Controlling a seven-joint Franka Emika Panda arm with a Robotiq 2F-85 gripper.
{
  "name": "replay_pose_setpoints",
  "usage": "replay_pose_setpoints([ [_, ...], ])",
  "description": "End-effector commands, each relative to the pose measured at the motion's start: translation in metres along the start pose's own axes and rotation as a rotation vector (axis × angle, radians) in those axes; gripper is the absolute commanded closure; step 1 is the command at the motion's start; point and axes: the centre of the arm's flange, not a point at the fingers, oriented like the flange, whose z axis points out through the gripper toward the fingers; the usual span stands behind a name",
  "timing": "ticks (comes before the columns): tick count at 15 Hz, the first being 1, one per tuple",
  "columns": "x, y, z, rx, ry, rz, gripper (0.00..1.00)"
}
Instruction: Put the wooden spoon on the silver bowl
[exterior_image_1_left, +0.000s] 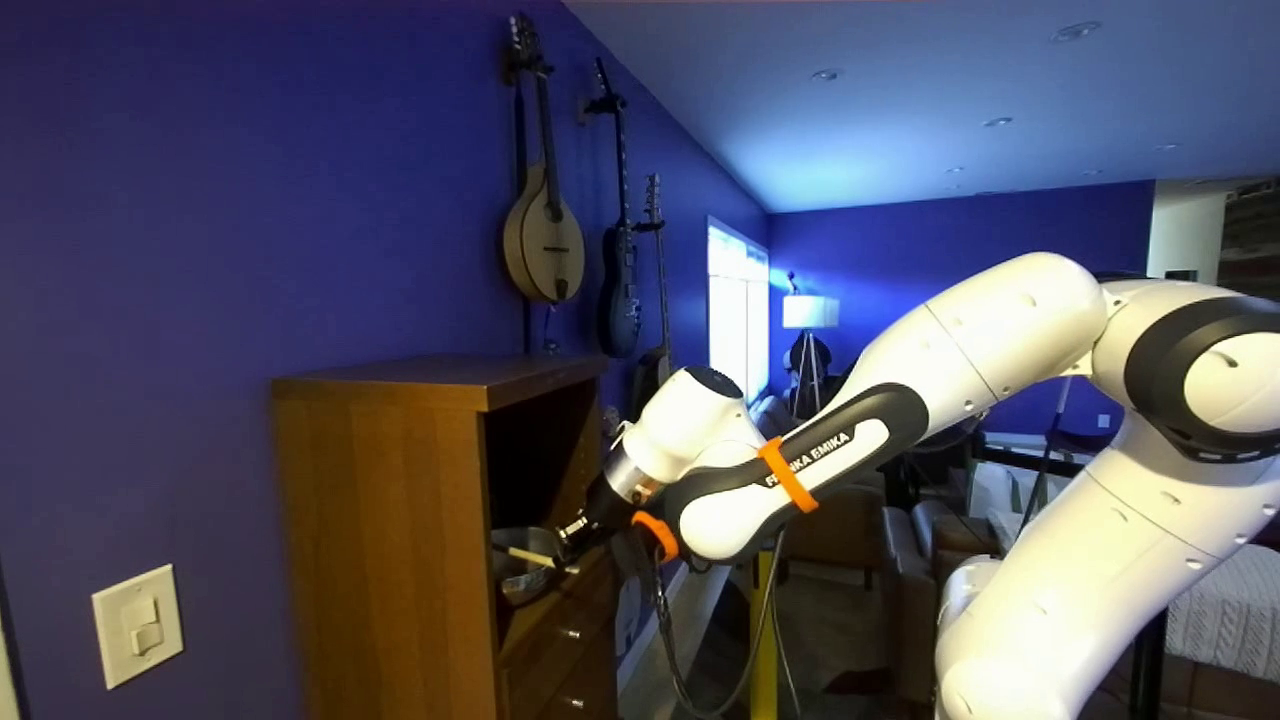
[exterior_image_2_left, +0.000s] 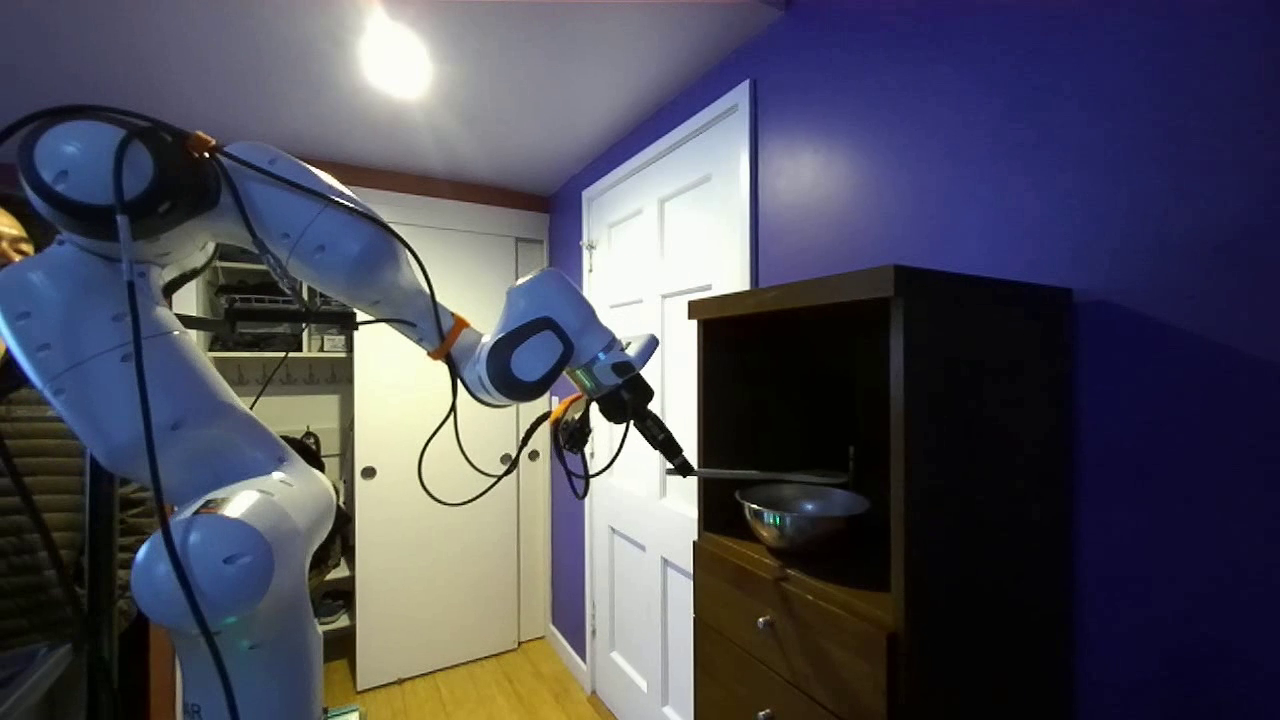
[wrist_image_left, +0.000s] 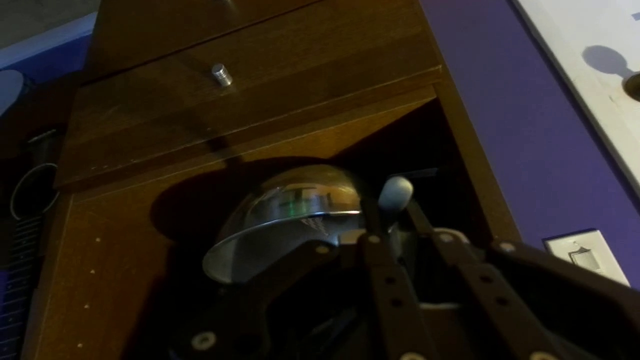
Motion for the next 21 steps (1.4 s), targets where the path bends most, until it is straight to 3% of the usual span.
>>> replay_pose_setpoints([
  [1, 0.007, -0.011, 0.016, -0.014, 0.038, 0.017, 0.97],
  [4, 0.008, -0.013, 0.022, -0.022, 0.038, 0.016, 0.97],
  [5, 0.008, -0.013, 0.024, -0.031, 0.033, 0.022, 0.62],
  [8, 0.008, -0.012, 0.028, -0.047, 0.032, 0.038, 0.48],
  [14, 0.03, 0.005, 0.009, -0.08, 0.04, 0.137, 0.05],
  [17, 0.049, 0.021, -0.039, 0.077, -0.089, 0.097, 0.0],
  [21, 0.054, 0.052, -0.101, 0.227, -0.225, -0.061, 0.0],
])
